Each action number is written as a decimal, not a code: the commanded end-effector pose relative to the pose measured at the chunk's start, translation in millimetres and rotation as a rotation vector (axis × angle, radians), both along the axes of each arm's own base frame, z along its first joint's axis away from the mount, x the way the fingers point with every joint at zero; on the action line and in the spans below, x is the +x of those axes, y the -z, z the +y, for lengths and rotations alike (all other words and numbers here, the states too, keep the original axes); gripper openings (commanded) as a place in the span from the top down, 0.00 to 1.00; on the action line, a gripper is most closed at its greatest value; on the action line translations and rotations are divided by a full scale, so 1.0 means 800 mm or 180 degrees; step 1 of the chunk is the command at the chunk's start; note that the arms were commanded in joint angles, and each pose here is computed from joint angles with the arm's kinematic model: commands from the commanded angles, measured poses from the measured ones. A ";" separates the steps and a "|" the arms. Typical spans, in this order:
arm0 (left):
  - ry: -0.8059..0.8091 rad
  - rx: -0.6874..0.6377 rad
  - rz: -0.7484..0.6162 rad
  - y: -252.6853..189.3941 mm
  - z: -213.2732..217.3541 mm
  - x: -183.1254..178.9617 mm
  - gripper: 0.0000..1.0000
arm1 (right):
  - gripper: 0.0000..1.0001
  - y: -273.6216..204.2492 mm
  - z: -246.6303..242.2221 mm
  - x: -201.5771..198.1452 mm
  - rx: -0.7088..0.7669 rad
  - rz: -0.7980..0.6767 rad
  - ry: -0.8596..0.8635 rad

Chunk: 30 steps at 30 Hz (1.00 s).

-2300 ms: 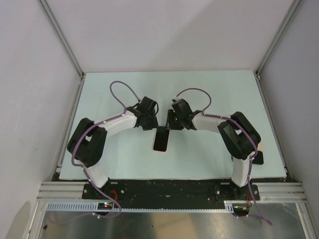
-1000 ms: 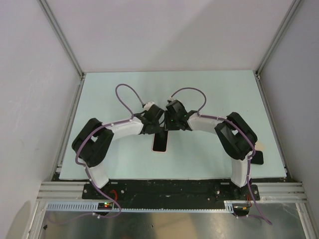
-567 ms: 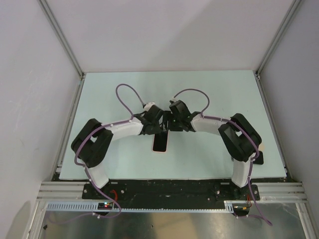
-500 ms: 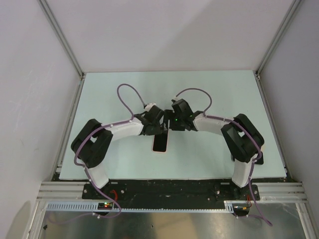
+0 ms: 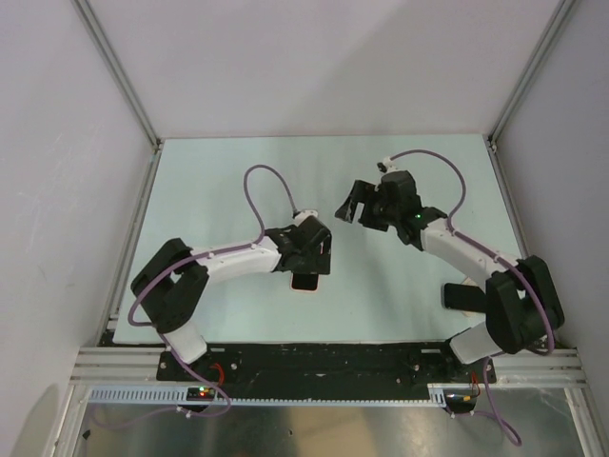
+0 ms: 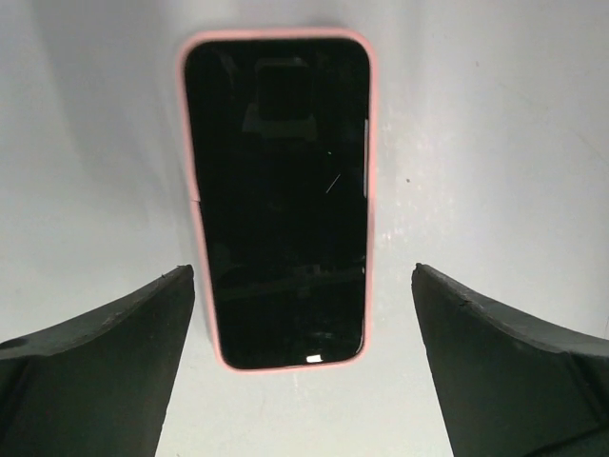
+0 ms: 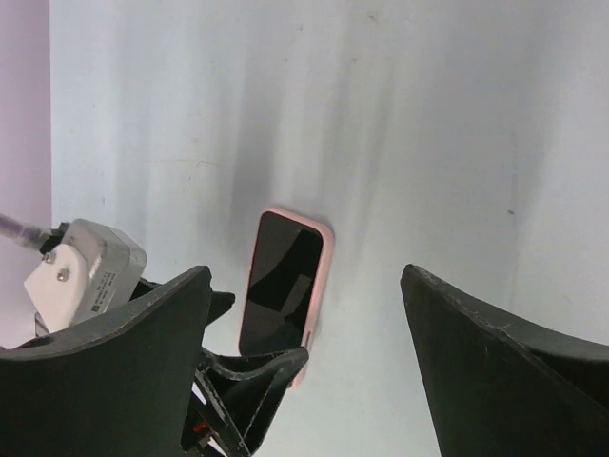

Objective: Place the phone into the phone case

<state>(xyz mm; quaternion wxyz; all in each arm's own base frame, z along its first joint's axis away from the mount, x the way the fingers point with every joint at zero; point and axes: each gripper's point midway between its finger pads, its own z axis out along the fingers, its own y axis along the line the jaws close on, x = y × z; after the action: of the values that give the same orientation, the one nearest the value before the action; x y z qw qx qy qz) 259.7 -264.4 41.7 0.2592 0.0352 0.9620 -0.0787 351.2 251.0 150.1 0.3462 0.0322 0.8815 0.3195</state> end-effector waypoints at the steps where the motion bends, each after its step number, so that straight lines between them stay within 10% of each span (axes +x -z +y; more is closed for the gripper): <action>1: 0.0100 0.0130 0.0009 0.009 -0.008 -0.004 0.01 | 0.13 -0.012 -0.024 -0.011 0.0058 -0.0039 0.0116; 12: 0.0172 0.0363 0.0066 0.029 -0.008 0.002 0.04 | 0.13 -0.012 -0.038 -0.024 0.0069 -0.0057 0.0140; 21: 0.0059 0.0422 0.0001 0.027 0.001 0.045 0.44 | 0.14 -0.013 -0.046 -0.028 0.0012 -0.0083 0.0149; 30: -0.0118 0.0461 -0.0255 -0.004 0.037 0.149 0.49 | 0.14 -0.012 -0.078 -0.033 -0.0163 -0.0099 0.0344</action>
<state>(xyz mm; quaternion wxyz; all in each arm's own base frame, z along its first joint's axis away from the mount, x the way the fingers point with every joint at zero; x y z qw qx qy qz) 332.5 -244.4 19.9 0.2503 0.0322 0.9676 -0.0116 326.4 203.9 154.7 0.3594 0.0617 0.8817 0.2995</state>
